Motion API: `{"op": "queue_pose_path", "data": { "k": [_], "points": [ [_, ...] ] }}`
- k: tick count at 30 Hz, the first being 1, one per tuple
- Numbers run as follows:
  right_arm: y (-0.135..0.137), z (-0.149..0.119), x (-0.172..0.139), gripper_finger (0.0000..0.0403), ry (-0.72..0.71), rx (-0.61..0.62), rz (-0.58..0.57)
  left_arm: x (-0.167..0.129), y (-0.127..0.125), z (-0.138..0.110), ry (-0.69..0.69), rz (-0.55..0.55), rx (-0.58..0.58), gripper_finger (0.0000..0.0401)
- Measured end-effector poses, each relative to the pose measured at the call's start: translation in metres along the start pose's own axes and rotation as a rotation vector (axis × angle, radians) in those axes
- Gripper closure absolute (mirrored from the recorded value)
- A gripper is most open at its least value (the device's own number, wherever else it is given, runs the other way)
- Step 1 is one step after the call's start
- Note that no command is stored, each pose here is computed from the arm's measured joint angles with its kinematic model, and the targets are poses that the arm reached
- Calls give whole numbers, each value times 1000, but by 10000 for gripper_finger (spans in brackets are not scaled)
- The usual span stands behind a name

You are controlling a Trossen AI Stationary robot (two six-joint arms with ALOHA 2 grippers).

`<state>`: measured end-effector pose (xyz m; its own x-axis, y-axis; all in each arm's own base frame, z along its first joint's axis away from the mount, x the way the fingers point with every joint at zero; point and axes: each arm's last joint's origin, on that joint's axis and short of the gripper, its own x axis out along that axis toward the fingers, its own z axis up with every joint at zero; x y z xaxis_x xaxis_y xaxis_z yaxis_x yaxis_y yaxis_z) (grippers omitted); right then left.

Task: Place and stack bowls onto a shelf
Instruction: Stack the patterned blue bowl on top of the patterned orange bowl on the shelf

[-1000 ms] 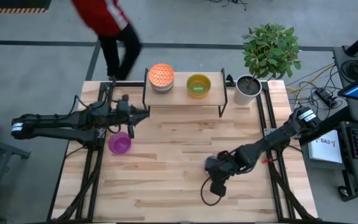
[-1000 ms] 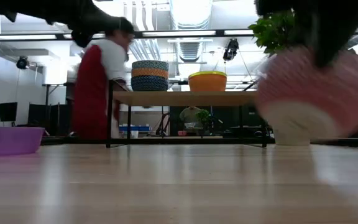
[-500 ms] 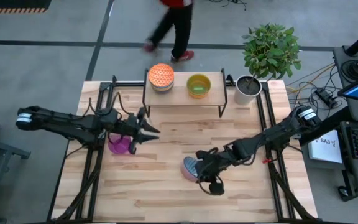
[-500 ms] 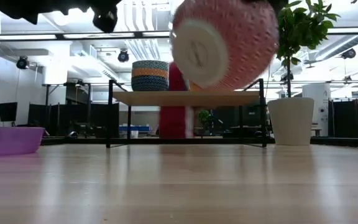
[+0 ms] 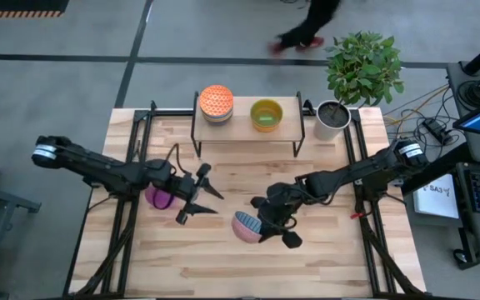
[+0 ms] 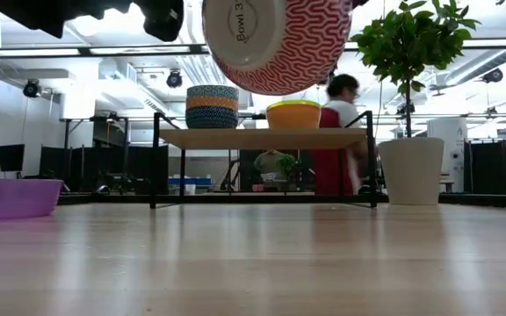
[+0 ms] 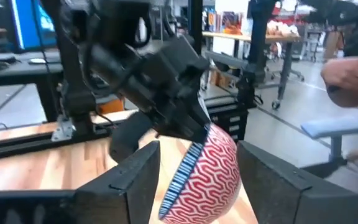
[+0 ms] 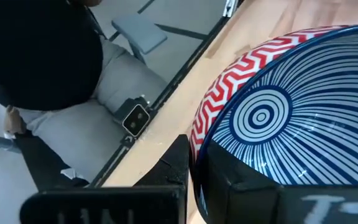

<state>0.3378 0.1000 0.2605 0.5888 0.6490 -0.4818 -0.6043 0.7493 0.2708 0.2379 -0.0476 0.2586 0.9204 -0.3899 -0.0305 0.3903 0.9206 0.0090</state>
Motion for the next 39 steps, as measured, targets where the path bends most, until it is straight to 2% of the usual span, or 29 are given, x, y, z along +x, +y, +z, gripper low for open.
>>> {"op": "queue_pose_path", "data": {
  "k": [9, 14, 21, 25, 29, 36, 39],
  "points": [
    [-1, 3, -3, 390, -33, -42, 117, 38, 7, -9, 79, -56, 62, 200],
    [-1, 3, -3, 390, -30, -41, 121, 56, 8, -11, 110, -192, 65, 204],
    [-1, 2, -3, 390, -26, -42, 123, 72, 12, -17, 150, -220, 48, 205],
    [-1, 2, -3, 390, -25, -50, 121, 76, 10, -21, 158, -289, 36, 212],
    [-1, 3, -3, 390, -32, -61, 120, 75, 9, -21, 156, -343, 27, 247],
    [-1, 4, -2, 390, -45, -67, 123, 76, 9, -23, 161, -373, 13, 341],
    [-3, 4, 2, 390, -54, -66, 127, 78, 8, -24, 163, -391, 9, 363]
  ]
}}
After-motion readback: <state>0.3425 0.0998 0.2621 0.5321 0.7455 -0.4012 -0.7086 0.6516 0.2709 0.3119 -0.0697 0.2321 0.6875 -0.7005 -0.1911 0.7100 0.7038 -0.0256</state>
